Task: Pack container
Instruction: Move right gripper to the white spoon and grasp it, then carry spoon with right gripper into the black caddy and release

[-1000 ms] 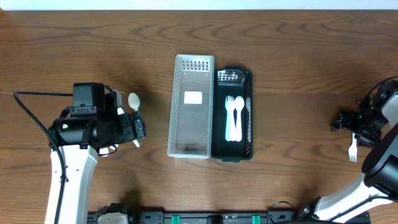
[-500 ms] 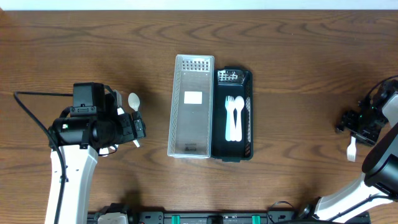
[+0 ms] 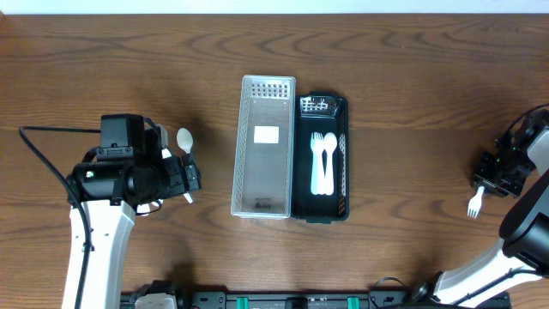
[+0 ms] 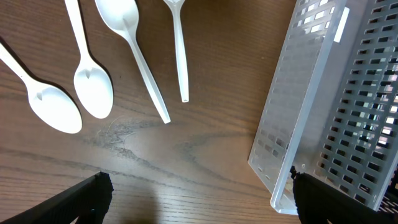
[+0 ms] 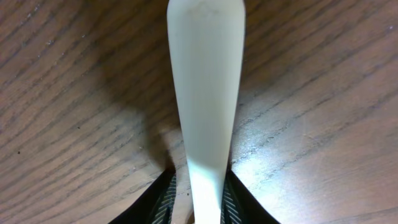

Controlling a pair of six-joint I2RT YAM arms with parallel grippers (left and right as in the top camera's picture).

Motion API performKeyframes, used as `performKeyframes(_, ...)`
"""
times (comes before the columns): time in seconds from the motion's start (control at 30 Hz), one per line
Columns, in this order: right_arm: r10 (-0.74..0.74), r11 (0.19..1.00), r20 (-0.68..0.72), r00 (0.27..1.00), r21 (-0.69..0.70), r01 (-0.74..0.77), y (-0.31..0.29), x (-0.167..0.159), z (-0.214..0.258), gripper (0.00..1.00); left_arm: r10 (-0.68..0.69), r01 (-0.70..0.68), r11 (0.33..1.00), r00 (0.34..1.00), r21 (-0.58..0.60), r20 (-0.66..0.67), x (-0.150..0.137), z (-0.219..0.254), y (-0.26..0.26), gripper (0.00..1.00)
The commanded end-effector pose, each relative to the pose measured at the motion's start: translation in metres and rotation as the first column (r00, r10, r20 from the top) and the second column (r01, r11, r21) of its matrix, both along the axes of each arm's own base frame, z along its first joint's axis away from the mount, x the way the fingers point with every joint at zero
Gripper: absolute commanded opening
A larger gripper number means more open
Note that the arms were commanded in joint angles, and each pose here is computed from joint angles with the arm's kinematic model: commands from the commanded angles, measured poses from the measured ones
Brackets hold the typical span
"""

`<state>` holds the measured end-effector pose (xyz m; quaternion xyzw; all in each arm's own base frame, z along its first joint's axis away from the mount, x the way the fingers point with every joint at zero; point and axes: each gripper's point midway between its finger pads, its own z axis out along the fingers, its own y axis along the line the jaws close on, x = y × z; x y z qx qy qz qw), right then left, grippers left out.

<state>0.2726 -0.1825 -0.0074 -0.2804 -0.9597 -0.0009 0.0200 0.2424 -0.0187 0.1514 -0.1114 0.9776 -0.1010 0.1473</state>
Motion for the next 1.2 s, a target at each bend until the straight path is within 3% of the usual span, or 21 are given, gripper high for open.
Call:
performKeyframes(0.0,-0.007,0.994,-0.031,0.999,0.110,0.010,0.020,-0.007,-0.028,0.25,0.001,-0.001,1.000,1.000,0.007,0.018,0.002,0.006,0.002,0.95)
performKeyframes(0.63,-0.025,0.994,-0.031,0.999,0.106,0.028,0.020,-0.006,-0.028,0.01,0.001,-0.001,1.000,1.000,0.007,0.018,0.002,0.006,0.002,0.95)
performKeyframes(0.83,-0.033,0.984,0.028,0.999,0.173,0.027,0.032,0.010,-0.019,0.01,0.001,-0.001,1.000,1.000,0.007,0.018,0.002,0.006,0.002,0.95)
performKeyframes(1.0,0.006,0.980,0.146,0.989,0.197,-0.035,0.048,0.048,0.026,0.01,0.001,-0.001,1.000,1.000,0.007,0.018,0.002,0.006,0.002,0.95)
performKeyframes(1.17,0.188,0.971,0.328,0.926,0.080,-0.225,0.091,0.099,0.111,0.01,0.001,-0.001,1.000,1.000,0.007,0.018,0.002,0.006,0.002,0.95)
